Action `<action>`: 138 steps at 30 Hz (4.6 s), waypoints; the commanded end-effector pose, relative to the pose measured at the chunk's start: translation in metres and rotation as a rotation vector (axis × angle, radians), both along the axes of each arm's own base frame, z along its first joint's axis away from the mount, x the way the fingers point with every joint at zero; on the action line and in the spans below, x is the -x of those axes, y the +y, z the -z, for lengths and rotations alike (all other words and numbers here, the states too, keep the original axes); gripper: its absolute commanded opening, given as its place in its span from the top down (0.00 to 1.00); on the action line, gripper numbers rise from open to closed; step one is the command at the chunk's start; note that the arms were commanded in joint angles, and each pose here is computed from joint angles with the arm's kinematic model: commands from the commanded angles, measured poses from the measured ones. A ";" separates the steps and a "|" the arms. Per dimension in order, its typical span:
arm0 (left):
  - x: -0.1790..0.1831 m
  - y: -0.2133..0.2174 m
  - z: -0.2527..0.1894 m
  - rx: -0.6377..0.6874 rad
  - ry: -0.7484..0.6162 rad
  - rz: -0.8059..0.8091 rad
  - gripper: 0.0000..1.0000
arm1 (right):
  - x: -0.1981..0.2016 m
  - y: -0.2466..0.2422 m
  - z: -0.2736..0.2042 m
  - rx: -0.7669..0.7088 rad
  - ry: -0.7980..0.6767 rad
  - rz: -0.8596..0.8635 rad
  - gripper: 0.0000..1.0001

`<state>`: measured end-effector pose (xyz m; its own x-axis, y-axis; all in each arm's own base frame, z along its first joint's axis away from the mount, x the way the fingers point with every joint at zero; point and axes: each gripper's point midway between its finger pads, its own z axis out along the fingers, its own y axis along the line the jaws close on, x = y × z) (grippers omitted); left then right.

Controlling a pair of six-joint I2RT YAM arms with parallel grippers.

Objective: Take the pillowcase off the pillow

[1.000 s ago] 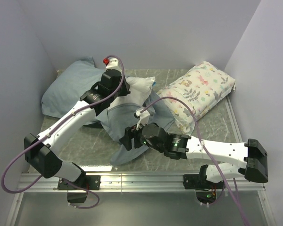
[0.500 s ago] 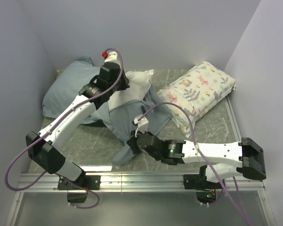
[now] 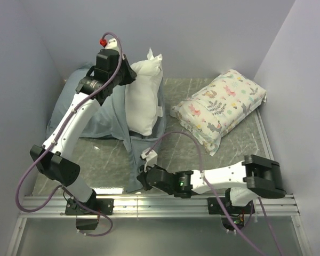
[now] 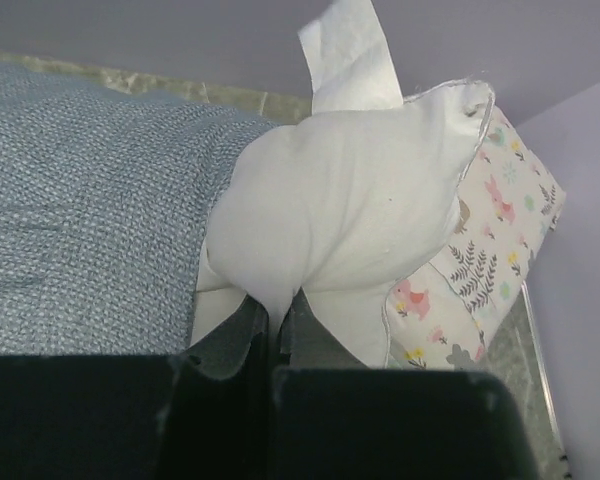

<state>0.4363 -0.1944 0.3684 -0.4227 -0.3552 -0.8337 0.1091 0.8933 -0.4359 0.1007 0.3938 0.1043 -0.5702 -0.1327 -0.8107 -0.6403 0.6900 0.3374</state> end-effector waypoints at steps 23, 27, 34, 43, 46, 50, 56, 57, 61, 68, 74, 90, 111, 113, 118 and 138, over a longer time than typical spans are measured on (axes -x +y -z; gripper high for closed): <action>0.049 -0.012 -0.017 0.321 -0.118 0.256 0.99 | -0.065 -0.011 -0.029 -0.094 0.063 0.095 0.36; 0.051 -0.018 -0.006 0.323 -0.100 0.277 0.99 | -0.060 -0.048 -0.047 -0.166 0.072 0.169 0.28; 0.069 -0.056 0.007 0.318 -0.081 0.341 1.00 | -0.068 -0.101 -0.113 -0.343 -0.013 0.296 0.09; 0.083 -0.091 0.017 0.305 -0.051 0.373 0.99 | -0.109 -0.067 -0.147 -0.386 -0.019 0.315 0.02; 0.088 -0.095 0.017 0.293 -0.049 0.375 0.99 | -0.119 -0.058 -0.147 -0.410 -0.019 0.327 0.02; 0.092 -0.096 0.027 0.291 -0.033 0.368 1.00 | -0.120 -0.051 -0.148 -0.437 -0.011 0.321 0.00; 0.109 -0.106 0.026 0.327 -0.028 0.421 0.99 | -0.133 -0.043 -0.145 -0.413 -0.028 0.339 0.12; 0.113 -0.107 0.026 0.329 -0.028 0.427 0.99 | -0.138 -0.042 -0.141 -0.395 -0.029 0.348 0.23; 0.116 -0.099 0.017 0.310 -0.054 0.407 0.99 | -0.151 -0.049 -0.148 -0.331 -0.060 0.383 1.00; 0.090 -0.044 -0.032 0.205 -0.163 0.225 0.41 | -0.150 -0.076 -0.175 -0.287 -0.144 0.413 1.00; 0.069 0.026 -0.033 0.041 -0.184 -0.024 0.25 | -0.148 -0.088 -0.179 -0.237 -0.170 0.413 1.00; 0.024 0.067 0.081 -0.182 0.093 -0.052 0.28 | -0.159 -0.086 -0.238 -0.190 -0.258 0.369 1.00; -0.023 0.272 0.123 -0.068 0.191 -0.614 1.00 | -0.144 -0.155 -0.352 -0.280 -0.403 0.478 1.00; -0.027 0.285 0.135 -0.069 0.217 -0.643 1.00 | -0.139 -0.162 -0.360 -0.303 -0.413 0.478 1.00; -0.033 0.286 0.146 -0.062 0.230 -0.643 1.00 | -0.134 -0.165 -0.365 -0.315 -0.411 0.463 1.00; 0.080 0.154 0.028 0.103 -0.075 -0.189 0.19 | -0.163 -0.133 -0.367 -0.199 -0.435 0.477 1.00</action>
